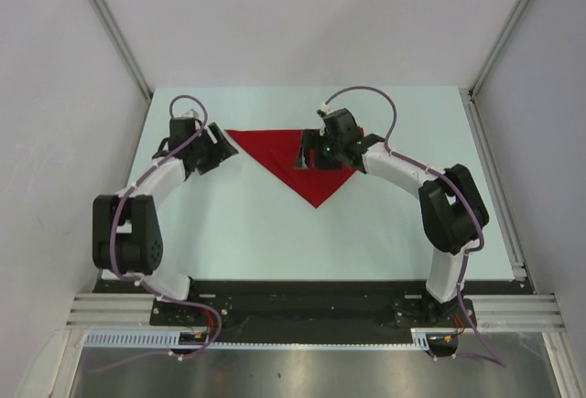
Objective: Fold the napkin, place the utensils inside, and roll it up
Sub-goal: Fold the napkin
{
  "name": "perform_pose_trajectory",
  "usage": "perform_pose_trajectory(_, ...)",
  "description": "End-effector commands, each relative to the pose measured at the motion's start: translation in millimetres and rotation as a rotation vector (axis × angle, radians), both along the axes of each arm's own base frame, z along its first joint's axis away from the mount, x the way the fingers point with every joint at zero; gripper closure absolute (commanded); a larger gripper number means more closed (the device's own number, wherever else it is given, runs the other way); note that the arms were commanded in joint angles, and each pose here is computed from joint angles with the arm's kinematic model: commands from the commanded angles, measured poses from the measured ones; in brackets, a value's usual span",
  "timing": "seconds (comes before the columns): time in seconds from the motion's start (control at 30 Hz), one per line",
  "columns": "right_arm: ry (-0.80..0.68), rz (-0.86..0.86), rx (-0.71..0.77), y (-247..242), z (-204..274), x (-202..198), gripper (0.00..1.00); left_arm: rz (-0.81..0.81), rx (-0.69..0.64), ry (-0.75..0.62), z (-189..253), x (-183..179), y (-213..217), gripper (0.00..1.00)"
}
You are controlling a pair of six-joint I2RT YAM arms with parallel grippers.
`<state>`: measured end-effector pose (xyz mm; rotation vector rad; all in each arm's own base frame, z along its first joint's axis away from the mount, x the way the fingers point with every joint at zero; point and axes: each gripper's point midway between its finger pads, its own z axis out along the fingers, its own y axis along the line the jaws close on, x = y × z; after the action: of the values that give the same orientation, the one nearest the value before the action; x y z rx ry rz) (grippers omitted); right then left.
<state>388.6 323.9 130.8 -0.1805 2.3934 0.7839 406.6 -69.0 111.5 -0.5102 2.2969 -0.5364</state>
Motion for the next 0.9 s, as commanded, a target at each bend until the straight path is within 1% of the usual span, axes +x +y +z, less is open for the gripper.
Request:
perform_pose_trajectory(0.0,-0.001,-0.002,0.052,-3.9,7.5,-19.7,0.23,0.069,-0.06,-0.099,20.4,51.3,-2.5,0.25)
perform_pose_trajectory(0.07,0.024,-0.01,0.049,-10.3,-0.6,-30.6,0.23,0.092,-0.08,-0.075,6.9,61.6,-3.8,0.26)
perform_pose_trajectory(0.1,0.009,-0.012,0.06,-12.2,6.8,-33.2,0.23,0.099,-0.088,-0.083,7.6,69.0,-4.1,0.29)
perform_pose_trajectory(0.17,0.022,-0.015,0.06,-16.1,4.6,-42.0,0.23,0.126,-0.108,-0.089,3.6,78.7,-3.9,0.32)
perform_pose_trajectory(0.2,0.008,-0.02,0.073,-18.1,13.1,-43.6,0.23,0.134,-0.114,-0.058,-10.4,81.9,-4.3,0.35)
perform_pose_trajectory(0.27,0.004,-0.023,0.08,-20.6,18.1,-47.7,0.23,0.166,-0.115,-0.034,-22.0,87.5,-1.5,0.38)
perform_pose_trajectory(0.3,0.007,-0.027,0.08,-22.5,19.2,-50.2,0.23,0.173,-0.122,-0.039,-27.5,94.6,-1.8,0.41)
perform_pose_trajectory(0.4,-0.005,-0.033,0.09,-27.0,31.1,-55.9,0.23,0.209,-0.122,-0.035,-38.2,104.0,1.9,0.44)
perform_pose_trajectory(0.43,-0.024,-0.032,0.099,-28.5,40.1,-57.4,0.23,0.217,-0.115,-0.016,-49.3,105.5,3.2,0.44)
perform_pose_trajectory(0.6,-0.04,-0.048,0.092,-39.6,53.0,-64.6,0.22,0.23,-0.109,-0.013,-60.7,123.8,5.4,0.47)
perform_pose_trajectory(0.87,-0.053,-0.086,0.087,-58.3,61.7,-67.3,0.22,0.259,-0.167,-0.005,-79.9,141.4,10.4,0.5)
